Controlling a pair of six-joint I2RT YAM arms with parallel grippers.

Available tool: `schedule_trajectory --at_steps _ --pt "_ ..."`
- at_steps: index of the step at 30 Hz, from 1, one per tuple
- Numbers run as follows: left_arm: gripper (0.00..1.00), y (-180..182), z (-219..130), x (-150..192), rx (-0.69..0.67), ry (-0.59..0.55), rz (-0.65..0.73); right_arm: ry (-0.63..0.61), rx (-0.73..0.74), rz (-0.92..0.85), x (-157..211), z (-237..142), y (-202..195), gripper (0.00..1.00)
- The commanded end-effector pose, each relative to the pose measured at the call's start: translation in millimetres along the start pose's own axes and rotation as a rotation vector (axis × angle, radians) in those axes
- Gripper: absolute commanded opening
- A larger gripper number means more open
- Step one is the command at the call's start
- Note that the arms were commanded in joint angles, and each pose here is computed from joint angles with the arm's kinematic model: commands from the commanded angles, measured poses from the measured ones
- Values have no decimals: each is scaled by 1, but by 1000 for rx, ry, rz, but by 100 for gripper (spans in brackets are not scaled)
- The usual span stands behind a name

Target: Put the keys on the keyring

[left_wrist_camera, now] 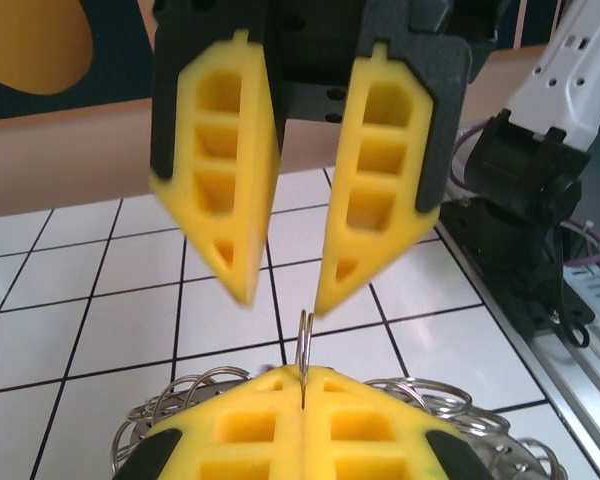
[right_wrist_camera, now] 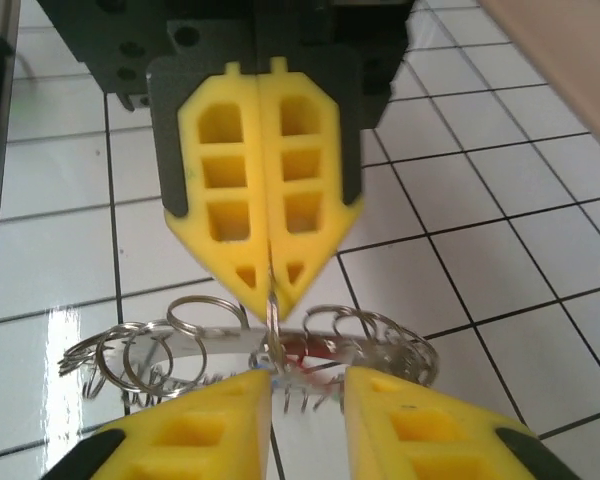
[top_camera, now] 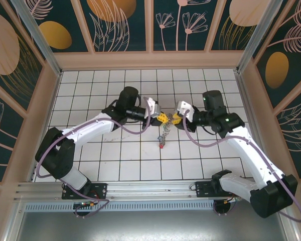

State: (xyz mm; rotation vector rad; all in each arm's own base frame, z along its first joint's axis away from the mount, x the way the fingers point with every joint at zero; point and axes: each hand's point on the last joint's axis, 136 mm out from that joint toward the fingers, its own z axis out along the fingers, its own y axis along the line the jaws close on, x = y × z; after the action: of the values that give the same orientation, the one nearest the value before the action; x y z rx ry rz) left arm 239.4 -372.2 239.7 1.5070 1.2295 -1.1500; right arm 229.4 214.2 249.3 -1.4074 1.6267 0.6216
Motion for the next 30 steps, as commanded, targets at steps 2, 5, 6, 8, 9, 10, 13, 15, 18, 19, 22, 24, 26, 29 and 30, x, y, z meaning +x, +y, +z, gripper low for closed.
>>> schedule_trajectory --at_steps 2,5,6,8,9,10,13,15,18,19,22,24,26,29,30 --pt "0 -8 -13 -52 24 -180 93 -144 -26 20 -14 -12 6 31" --pt "0 -10 -15 -56 28 -216 92 -158 -44 42 -12 -14 9 31" --pt "0 -10 -15 -57 29 -222 90 -159 -48 46 -12 -14 9 31" --pt "0 -11 -15 -59 32 -229 93 -178 -67 54 -15 -14 12 31" --pt "0 -11 -15 -60 32 -231 93 -189 -77 58 -17 -14 12 32" --pt "0 -11 -16 -61 34 -235 95 -200 -81 61 -18 -13 12 32" --pt "0 -12 -16 -63 41 -245 99 -211 -72 71 -18 -11 9 31" --pt "0 -13 -16 -63 47 -247 98 -219 -80 76 -20 -10 8 29" --pt "0 -15 -15 -62 61 -246 92 -225 -99 78 -22 -8 8 22" --pt "0 -15 -15 -62 64 -246 94 -226 -103 76 -22 -7 8 18" --pt "0 -16 -12 -61 74 -248 90 -233 -112 71 -24 -5 8 6" --pt "0 -16 -10 -60 77 -248 86 -238 -119 65 -27 -2 9 4" --pt "0 -16 -8 -60 83 -252 85 -241 -132 61 -29 1 12 4" --pt "0 -16 -5 -61 82 -262 82 -248 -158 57 -32 9 16 2" --pt "0 -16 -4 -62 79 -268 82 -250 -168 56 -33 11 18 1"
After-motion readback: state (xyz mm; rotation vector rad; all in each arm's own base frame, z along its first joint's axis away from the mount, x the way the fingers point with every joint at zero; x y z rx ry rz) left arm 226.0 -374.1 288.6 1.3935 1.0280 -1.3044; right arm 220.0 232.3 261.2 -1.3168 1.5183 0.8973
